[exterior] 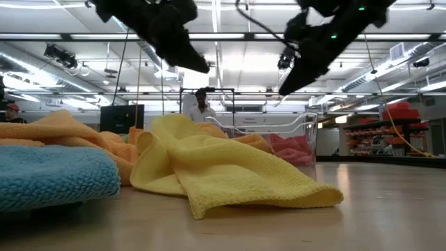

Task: Fold microfiber towels
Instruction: Put the right orange microfiber cloth into the transparent bin

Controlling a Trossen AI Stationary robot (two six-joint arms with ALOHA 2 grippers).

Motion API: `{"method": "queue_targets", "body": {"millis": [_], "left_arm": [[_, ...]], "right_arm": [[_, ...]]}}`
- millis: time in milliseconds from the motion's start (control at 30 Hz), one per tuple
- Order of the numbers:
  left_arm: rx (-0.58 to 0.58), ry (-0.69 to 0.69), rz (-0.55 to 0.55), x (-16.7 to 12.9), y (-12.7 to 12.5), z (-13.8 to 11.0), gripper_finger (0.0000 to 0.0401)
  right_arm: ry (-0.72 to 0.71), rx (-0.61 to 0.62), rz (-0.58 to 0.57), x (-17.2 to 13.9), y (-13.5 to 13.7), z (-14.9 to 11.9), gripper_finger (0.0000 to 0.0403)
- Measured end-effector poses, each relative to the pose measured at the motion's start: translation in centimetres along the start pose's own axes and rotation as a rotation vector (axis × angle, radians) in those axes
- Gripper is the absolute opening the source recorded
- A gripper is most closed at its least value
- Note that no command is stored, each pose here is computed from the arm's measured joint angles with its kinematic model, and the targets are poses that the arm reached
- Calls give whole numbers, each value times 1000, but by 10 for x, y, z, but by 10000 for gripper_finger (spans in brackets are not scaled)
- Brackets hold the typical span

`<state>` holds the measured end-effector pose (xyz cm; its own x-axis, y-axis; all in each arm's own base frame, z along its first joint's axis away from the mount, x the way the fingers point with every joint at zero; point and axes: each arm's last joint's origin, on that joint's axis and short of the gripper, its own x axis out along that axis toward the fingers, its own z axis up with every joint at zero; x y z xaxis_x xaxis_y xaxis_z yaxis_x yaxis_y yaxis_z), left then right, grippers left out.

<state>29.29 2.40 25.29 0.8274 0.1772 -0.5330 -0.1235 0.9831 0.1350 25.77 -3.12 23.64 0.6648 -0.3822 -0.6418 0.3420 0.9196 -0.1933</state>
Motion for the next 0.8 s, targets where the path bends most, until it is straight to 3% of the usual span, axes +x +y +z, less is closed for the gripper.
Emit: {"method": "queue_targets", "body": {"millis": [133, 333, 500, 800], "left_arm": [[-23, -72, 7, -17, 2, -5, 23], [-38, -114, 17, -40, 3, -24, 6], [-73, -137, 28, -54, 3, -47, 19], [-167, -161, 23, -66, -1, -66, 26]], "right_arm": [[13, -8, -6, 11, -12, 29, 233], [90, -27, 45, 36, -29, 56, 223], [190, -48, 60, 57, -44, 64, 215], [248, -77, 103, 82, -74, 63, 211]]}}
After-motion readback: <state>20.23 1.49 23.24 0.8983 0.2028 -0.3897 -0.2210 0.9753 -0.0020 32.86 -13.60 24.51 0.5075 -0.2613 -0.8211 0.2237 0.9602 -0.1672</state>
